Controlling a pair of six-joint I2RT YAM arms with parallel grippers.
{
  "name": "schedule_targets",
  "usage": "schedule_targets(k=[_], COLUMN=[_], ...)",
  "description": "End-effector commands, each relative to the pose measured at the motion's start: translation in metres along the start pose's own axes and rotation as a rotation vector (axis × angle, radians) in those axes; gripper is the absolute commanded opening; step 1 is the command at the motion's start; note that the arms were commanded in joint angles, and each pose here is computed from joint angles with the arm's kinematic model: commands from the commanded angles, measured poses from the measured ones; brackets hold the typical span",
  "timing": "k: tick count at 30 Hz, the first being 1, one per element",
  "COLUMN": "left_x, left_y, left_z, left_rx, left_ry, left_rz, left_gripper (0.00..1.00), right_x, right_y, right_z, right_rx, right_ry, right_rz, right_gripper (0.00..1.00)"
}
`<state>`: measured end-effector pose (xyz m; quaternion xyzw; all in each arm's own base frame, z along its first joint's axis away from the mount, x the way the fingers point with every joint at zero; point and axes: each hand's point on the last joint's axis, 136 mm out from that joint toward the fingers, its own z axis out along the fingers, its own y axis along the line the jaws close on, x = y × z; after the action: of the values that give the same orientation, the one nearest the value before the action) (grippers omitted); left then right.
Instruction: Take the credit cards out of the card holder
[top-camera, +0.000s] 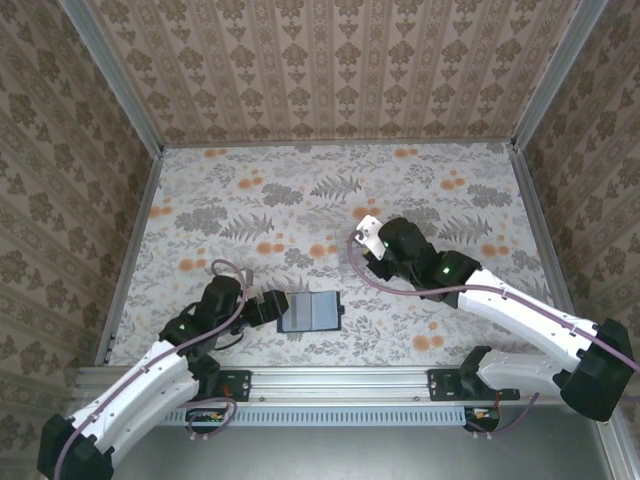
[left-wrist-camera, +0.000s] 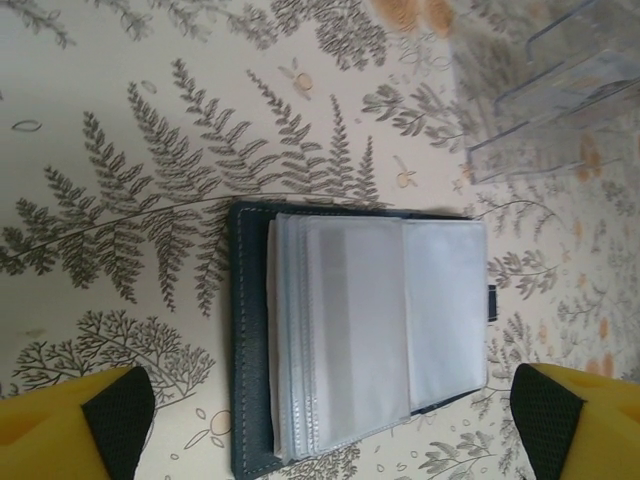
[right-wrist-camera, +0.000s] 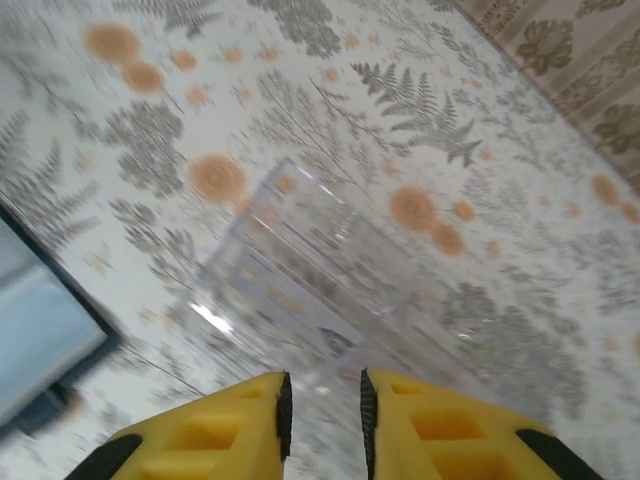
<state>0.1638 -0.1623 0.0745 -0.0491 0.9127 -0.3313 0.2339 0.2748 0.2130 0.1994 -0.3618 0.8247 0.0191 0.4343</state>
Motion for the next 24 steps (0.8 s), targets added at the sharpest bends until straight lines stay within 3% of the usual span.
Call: schedule_targets(k=[1,10,17,24], left_x=[-0.008,-0.009,-0.004,0.000], left_y=[-0.006,-0.007,-0.012,-0.022], left_z=[-0.003,0.002,0.013,0.022], left_rx=[-0.003,-0.033,-0.057,-0.070], left_ry=[-0.003,0.019,0.075,0.115], left_rz=[-0.016,-0.057,-0.055,-0.016], left_gripper=[0.91,0.81,0.70,0.60], right_x=[0.003,0.043,0.075,0.096], right_y=[0.028,0.086,0.127,0.146], right_z=[0.008,0.042,0.066,0.082], right_rx=[-0.103,-0.250,-0.331,-0.345], right_ry=[-0.011,0.151,0.260,0.319], right_rz=[0.271,0.454,0.493,0.496], right_gripper=[0.27,0.27,0.23,0.25])
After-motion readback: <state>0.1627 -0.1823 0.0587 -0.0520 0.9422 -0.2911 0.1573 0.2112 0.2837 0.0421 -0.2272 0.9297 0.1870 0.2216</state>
